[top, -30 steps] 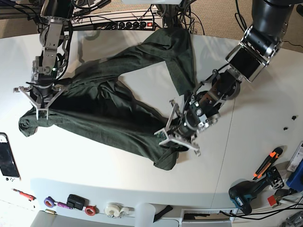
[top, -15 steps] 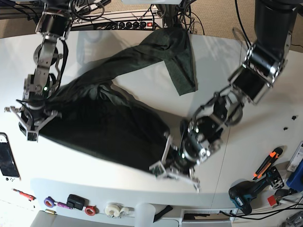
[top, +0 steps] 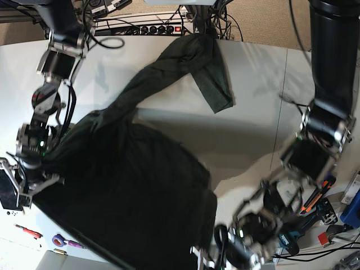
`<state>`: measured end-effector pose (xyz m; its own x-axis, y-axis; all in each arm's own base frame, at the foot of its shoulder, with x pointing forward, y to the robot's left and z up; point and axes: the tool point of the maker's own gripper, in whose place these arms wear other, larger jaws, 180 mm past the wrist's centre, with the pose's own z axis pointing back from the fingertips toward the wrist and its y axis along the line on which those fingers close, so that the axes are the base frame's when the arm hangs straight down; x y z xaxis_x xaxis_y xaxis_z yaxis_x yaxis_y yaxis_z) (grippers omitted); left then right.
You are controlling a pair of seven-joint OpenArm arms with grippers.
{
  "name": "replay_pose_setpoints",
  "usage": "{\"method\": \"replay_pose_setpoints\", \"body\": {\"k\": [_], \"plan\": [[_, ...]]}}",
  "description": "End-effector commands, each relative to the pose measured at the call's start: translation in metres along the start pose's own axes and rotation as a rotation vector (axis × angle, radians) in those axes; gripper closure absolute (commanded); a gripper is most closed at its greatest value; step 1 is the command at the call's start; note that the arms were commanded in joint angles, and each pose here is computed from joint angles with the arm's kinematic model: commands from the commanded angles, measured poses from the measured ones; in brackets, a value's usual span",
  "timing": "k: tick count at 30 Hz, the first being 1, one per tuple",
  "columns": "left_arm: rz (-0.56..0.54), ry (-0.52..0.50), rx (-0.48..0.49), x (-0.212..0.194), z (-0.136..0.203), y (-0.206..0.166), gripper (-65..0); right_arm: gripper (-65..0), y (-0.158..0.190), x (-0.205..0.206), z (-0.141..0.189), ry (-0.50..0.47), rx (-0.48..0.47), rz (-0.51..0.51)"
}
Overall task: Layout the t-shirt on the table in an organized manner, then fold the t-shirt properly
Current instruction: 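Drag the lifted shirt body across and lay it flat with the left gripper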
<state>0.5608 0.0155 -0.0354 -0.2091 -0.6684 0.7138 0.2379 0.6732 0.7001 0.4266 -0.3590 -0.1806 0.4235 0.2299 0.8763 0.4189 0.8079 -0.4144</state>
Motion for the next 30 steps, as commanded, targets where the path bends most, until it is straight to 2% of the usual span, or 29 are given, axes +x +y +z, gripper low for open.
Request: {"method": "replay_pose_setpoints", "body": {"k": [1, 6, 11, 15, 19, 24, 30], "plan": [[-0.011, -0.043, 0.1, 0.025, 0.002, 0.04, 0.0, 0.0, -0.021, 0.021, -0.001, -0.048, -0.063, -0.01], [0.029, 0.01, 0.15, 0.035, 0.015, 0.071, 0.0, 0.0, -0.032, 0.025, 0.006, -0.033, -0.086, -0.007], [0.118, 0.195, -0.047, -0.016, 0.044, 0.051, 0.0, 0.0, -0.033, 0.005, 0.037, -0.012, -0.078, 0.073], [0.184, 0.342, -0.23, -0.079, 0.073, 0.009, 0.0, 0.0, -0.015, -0.025, 0.072, 0.021, 0.019, 0.149], [0.236, 0.464, -0.35, -0.143, 0.1, -0.042, 0.0, 0.0, 0.003, -0.058, 0.107, 0.079, 0.132, 0.22], [0.268, 0.618, -0.498, -0.209, 0.145, -0.118, 0.0, 0.0, 0.008, -0.113, 0.142, 0.224, 0.205, 0.318], [0.29, 0.745, -0.627, -0.253, 0.197, -0.184, 0.0, 0.0, 0.011, -0.175, 0.172, 0.413, 0.285, 0.374]]}}
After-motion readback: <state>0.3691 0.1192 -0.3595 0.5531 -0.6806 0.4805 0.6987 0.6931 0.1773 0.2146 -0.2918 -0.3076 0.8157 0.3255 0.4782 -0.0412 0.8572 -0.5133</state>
